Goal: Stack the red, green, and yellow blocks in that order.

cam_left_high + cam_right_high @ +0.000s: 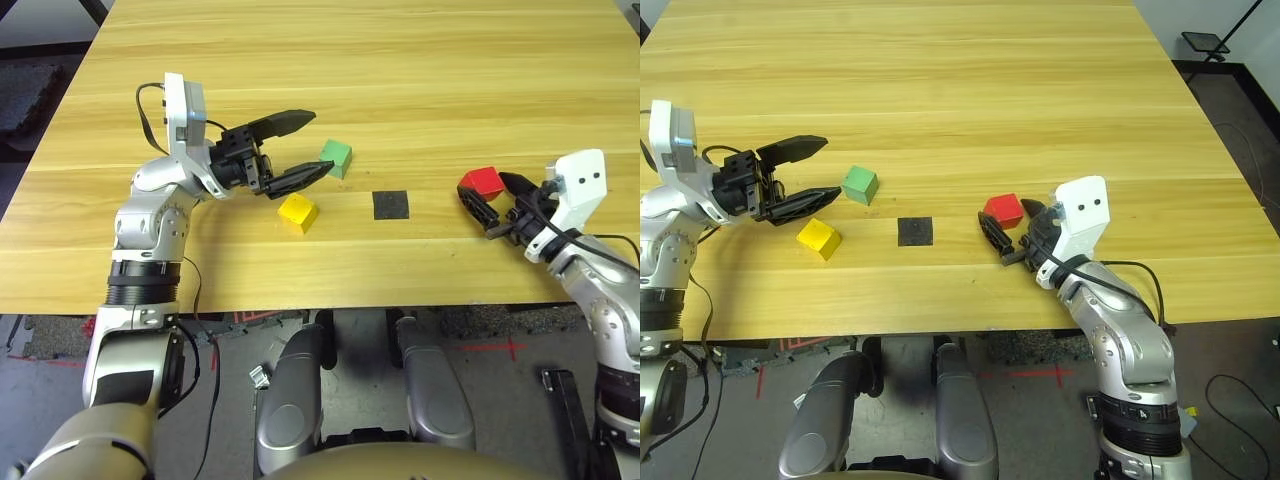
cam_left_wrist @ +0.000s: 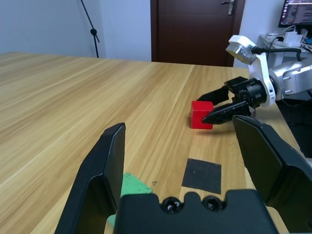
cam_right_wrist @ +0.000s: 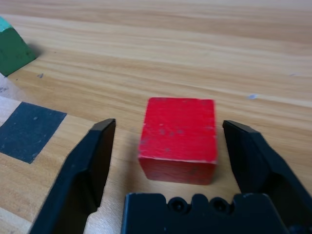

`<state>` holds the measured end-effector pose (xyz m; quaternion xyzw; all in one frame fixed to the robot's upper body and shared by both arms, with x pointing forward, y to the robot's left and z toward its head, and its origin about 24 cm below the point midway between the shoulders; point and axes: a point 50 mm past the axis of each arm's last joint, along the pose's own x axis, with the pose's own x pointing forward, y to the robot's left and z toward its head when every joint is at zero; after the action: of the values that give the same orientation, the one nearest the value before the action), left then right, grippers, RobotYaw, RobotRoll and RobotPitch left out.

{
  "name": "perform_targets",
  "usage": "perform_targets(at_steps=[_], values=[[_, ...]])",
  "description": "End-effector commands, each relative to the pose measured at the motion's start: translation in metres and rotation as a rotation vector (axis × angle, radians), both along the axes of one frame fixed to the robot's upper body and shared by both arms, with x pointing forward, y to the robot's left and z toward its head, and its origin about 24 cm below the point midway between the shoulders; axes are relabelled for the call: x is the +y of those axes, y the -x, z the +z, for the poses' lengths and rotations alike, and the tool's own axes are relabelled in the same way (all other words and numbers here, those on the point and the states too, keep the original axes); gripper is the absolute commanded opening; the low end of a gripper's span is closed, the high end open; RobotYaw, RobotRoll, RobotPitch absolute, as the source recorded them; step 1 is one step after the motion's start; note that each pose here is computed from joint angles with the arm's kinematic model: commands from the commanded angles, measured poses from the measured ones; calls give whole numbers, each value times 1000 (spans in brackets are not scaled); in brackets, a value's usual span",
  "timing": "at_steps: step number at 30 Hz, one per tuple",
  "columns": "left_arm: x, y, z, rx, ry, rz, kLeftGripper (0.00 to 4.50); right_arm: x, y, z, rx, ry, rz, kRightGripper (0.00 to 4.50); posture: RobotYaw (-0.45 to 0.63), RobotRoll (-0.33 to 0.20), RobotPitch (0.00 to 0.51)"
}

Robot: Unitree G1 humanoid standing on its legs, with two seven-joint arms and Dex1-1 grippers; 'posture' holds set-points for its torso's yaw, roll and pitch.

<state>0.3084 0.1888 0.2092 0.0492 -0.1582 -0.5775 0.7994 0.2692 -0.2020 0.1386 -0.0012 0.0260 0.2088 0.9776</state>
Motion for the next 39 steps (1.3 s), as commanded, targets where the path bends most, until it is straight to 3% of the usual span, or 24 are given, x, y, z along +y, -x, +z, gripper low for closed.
perform_targets(at_steps=[1, 4, 5, 11, 17, 20, 26, 39], values=[[-2, 3, -2, 7, -10, -4, 4500, 3, 0, -4, 7, 10, 15, 3214, 200, 7, 327], [-2, 3, -1, 3, -7, 4, 4500, 5, 0, -4, 7, 8, 19, 2199, 213, 12, 328], [-2, 2, -1, 2, -6, 6, 4500, 5, -1, -4, 7, 7, 19, 2116, 213, 12, 328], [-2, 4, -1, -1, -5, 16, 4500, 8, -10, 8, -42, 50, 98, 2116, 229, 22, 318], [1, 3, -1, -10, -11, 40, 4500, 17, -27, 50, -107, 118, 455, 2116, 239, 24, 304], [0, 3, 1, -17, -8, 46, 4500, 19, -32, 61, -96, 173, 610, 2116, 265, 24, 295], [2, 5, 1, -25, -6, 62, 4500, 32, -40, 66, -101, 346, 869, 2116, 289, 23, 292], [0, 17, 1, -28, -35, -3, 4500, 56, -52, 45, -119, 415, 1075, 2116, 363, 47, 292]])
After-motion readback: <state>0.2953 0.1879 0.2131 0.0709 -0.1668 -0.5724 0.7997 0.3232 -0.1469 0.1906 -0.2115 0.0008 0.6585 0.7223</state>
